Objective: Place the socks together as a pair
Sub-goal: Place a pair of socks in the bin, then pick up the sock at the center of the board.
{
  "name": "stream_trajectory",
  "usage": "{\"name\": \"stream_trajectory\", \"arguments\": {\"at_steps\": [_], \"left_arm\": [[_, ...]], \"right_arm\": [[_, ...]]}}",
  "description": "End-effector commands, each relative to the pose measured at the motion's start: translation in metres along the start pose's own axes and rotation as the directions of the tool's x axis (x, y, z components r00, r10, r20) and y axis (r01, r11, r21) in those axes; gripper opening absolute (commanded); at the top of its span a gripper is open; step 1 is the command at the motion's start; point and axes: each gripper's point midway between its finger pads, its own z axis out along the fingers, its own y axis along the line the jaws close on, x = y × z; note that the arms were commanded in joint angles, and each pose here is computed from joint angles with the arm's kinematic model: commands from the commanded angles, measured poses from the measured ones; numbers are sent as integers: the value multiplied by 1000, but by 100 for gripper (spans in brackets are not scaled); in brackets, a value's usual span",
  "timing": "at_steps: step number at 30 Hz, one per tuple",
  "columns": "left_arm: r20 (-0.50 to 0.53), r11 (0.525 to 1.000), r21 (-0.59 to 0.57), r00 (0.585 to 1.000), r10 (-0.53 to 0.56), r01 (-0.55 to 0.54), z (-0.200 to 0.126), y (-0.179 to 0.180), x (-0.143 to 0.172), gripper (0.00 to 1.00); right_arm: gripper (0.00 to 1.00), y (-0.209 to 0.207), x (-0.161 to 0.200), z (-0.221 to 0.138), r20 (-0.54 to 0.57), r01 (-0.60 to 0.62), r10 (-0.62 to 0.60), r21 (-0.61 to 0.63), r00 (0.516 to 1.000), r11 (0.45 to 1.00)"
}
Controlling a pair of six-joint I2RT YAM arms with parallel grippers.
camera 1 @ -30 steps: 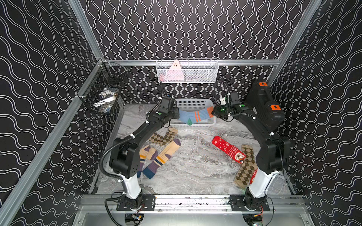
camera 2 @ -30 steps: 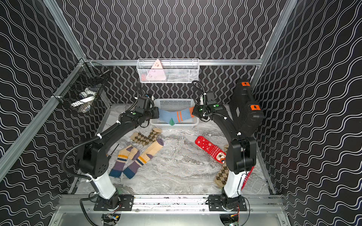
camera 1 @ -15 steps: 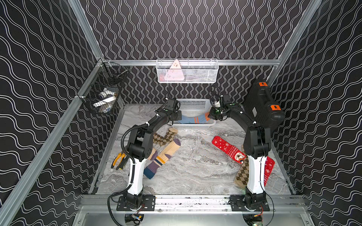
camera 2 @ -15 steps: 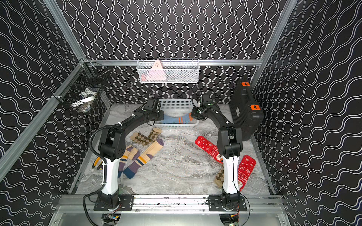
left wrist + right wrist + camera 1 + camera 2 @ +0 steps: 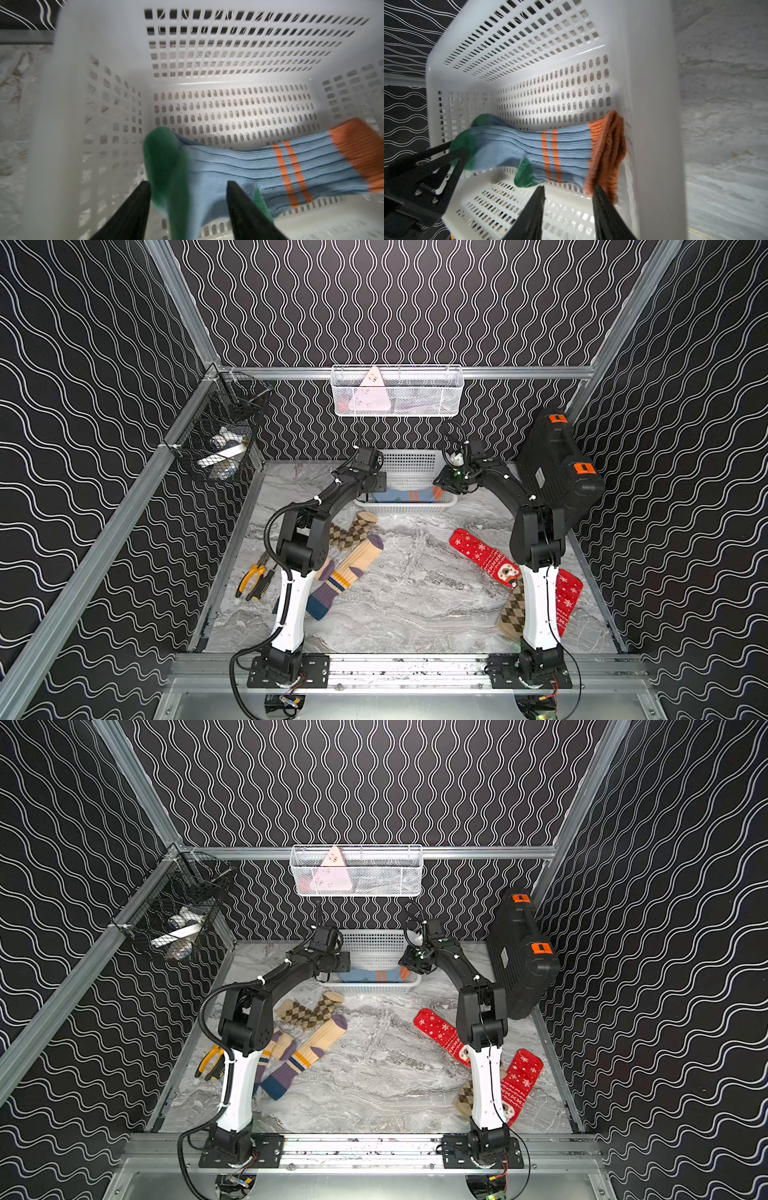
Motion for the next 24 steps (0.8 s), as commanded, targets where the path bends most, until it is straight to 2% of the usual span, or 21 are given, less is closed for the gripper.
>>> {"name": "stream_trajectory", "arguments": {"at_steps": [1, 3, 7, 10, 12, 18, 21, 24], "left_arm": [[91, 1000, -7, 996, 13, -12, -29, 1, -26, 70], [151, 999, 32, 989, 2, -7, -54, -7, -36, 74], [250, 998, 62, 968, -9, -7, -109, -17, -37, 75], [274, 998, 56, 961, -26, 11, -148, -13, -9, 75], [249, 998, 41, 966, -63, 55, -166, 0, 24, 75], [65, 995, 3, 993, -101, 101, -171, 32, 144, 75], [-5, 996, 9, 996, -92, 92, -160, 32, 184, 75], [-45, 998, 1, 997, -65, 65, -142, 26, 199, 75]], "right_arm": [[50, 8, -9, -34, 62, 30, -31, 19, 998, 999], [51, 19, -10, -61, 103, 45, -46, 9, 994, 999], [52, 25, 14, -111, 147, 65, -67, 18, 987, 998], [51, 10, 54, -125, 118, 45, -48, 30, 992, 999], [50, 11, 89, -125, 86, 56, -56, 6, 995, 998], [47, 43, 184, -106, -39, 195, -195, 3, 980, 981], [46, 63, 209, -93, -65, 206, -209, -51, 976, 977], [45, 67, 229, -83, -102, 232, -234, -29, 967, 972]]}}
